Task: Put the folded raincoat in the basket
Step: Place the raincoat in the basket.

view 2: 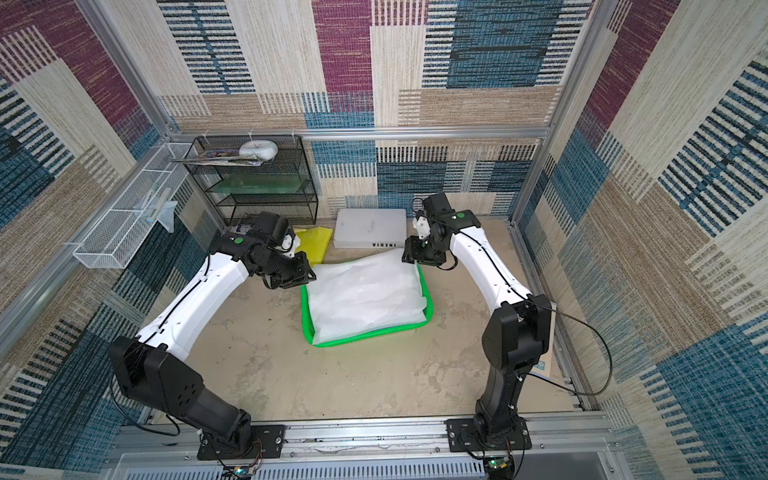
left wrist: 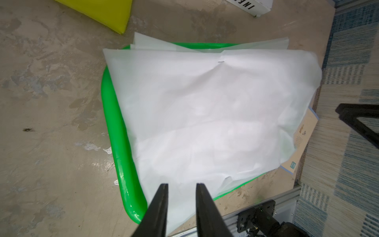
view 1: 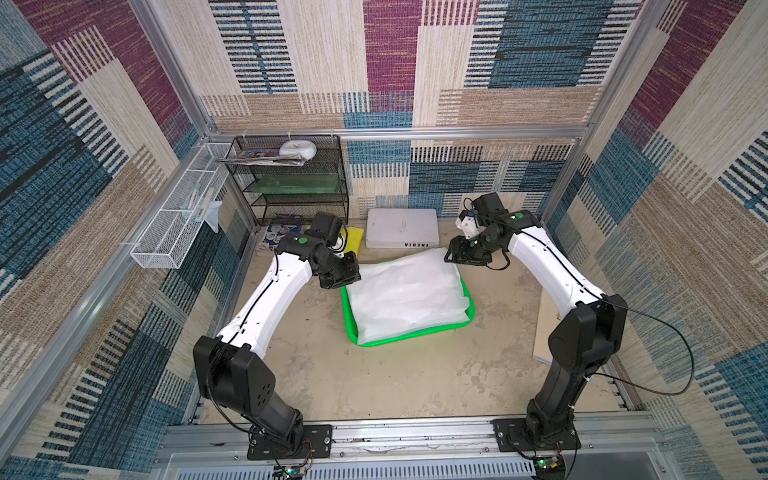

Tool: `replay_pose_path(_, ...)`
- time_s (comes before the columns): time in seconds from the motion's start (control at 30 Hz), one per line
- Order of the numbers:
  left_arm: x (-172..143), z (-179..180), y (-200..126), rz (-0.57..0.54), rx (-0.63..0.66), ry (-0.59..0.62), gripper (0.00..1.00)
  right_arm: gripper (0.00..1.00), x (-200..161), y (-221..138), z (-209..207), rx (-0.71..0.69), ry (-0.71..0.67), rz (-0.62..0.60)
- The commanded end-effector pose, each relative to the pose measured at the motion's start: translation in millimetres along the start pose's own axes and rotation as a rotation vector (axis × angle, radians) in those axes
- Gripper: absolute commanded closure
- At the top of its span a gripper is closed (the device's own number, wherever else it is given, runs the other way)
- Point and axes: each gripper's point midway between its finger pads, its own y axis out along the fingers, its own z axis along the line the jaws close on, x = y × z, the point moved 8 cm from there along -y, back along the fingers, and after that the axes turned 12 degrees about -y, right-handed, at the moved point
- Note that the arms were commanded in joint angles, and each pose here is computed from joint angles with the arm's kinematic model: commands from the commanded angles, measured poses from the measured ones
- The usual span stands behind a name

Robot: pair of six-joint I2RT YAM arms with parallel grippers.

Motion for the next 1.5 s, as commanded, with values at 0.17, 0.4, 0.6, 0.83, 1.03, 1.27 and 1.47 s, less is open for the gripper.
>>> replay_pose_path(0.17,13.0,-40.0,56.2,0.16,-0.092,0.032,1.0,0.72,28.4,64.6,22.5,0.441,0.103,0.001)
replay_pose_path(0.4,12.7,-15.2,103.3,0.16,-0.001,-0.012,1.0,0.77,19.7,114.5,-9.6,0.376,0.167,0.016)
replay_pose_path(0.6,-4.0,17.9,114.6,0.145,0.029,-0.057,1.0,0.79,7.8,136.4,-45.1,0.337,0.251,0.056)
replay_pose_path(0.83,-11.8,29.0,98.9,0.116,0.081,-0.038,1.0,0.8,5.4,119.5,-51.8,0.178,0.234,0.038)
replay_pose_path(1.03,-30.7,1.7,45.6,0.111,-0.085,0.042,1.0,0.79,-4.4,47.2,-21.2,0.203,0.137,-0.085)
replay_pose_path(1.27,-60.5,-11.4,55.8,0.195,-0.113,0.106,1.0,0.8,-46.1,53.7,28.3,0.365,0.082,-0.012)
replay_pose_path(1.47,-69.0,19.4,95.5,0.238,-0.002,0.056,1.0,0.82,-81.4,92.8,14.9,0.141,0.089,0.117)
